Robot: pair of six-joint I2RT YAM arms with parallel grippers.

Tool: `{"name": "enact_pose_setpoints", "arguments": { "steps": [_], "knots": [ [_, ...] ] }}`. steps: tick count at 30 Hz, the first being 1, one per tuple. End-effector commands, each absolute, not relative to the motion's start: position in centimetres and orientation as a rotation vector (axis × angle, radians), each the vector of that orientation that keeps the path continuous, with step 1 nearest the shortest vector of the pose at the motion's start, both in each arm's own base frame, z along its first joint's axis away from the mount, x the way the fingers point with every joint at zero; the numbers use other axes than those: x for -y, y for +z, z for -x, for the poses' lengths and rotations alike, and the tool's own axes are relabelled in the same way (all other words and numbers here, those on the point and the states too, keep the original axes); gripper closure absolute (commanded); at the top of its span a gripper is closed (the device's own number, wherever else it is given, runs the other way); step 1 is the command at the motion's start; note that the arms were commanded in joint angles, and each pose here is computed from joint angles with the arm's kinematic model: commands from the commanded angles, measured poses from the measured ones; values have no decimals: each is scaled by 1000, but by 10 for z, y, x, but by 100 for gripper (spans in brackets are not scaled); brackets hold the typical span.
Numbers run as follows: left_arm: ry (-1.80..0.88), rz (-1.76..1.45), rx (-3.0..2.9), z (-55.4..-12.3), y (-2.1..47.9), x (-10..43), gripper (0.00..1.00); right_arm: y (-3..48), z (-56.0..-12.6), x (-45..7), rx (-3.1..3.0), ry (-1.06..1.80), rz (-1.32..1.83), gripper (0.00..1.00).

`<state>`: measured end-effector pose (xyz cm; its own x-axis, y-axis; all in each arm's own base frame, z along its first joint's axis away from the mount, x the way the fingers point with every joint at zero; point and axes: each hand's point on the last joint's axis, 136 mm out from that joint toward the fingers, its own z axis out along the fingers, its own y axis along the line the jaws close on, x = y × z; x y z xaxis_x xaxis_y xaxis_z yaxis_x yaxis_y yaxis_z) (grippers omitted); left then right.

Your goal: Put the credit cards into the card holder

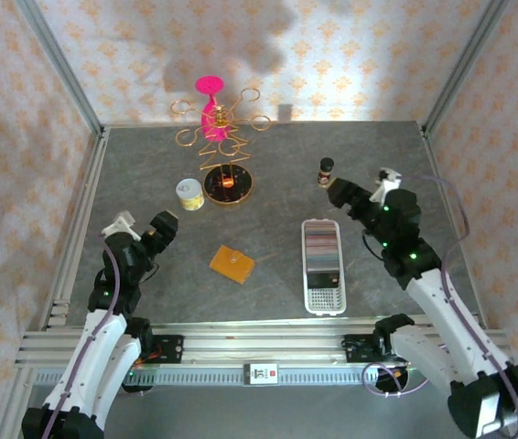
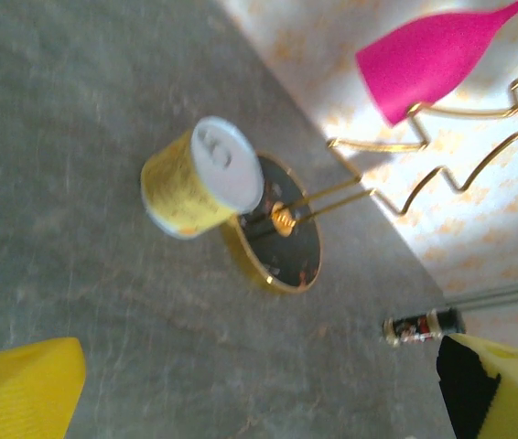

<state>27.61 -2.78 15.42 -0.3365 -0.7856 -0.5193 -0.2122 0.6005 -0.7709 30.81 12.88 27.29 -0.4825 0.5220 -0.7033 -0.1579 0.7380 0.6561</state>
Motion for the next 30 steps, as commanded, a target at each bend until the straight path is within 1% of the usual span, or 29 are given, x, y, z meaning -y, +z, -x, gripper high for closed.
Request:
{"name": "enact_pose_setpoints", "arguments": {
  "steps": [1,4,8,10,11,14,16,17,20,25,30],
  "knots": [
    [-824,859,-1948,-267,125,41,1,257,-303,-167,-2025,824,-224,8],
    [-832,868,-1964,-265,115,44,1,234,-297,-221,-2131,807,-97,10],
    [-809,823,-2009,-262,106,53,1,184,-285,-286,-2288,737,77,21],
    [-797,813,-2029,-261,102,57,1,157,-279,-311,-2355,693,143,30],
    [-801,799,-2040,-261,101,61,1,143,-277,-323,-2390,673,172,32],
    [-812,790,-2073,-258,94,68,1,109,-277,-345,-2467,621,219,50],
    [-843,800,-2080,-257,90,73,3,93,-278,-354,-2497,601,230,57],
    [-868,794,-2077,-256,89,77,5,85,-279,-357,-2508,591,231,58],
    [-886,783,-2085,-252,84,83,8,66,-282,-362,-2535,563,232,69],
    [-893,791,-2095,-249,77,85,9,42,-288,-355,-2564,461,205,71],
    [-917,803,-2096,-246,72,88,9,26,-282,-352,-2609,454,194,72]
  ]
}}
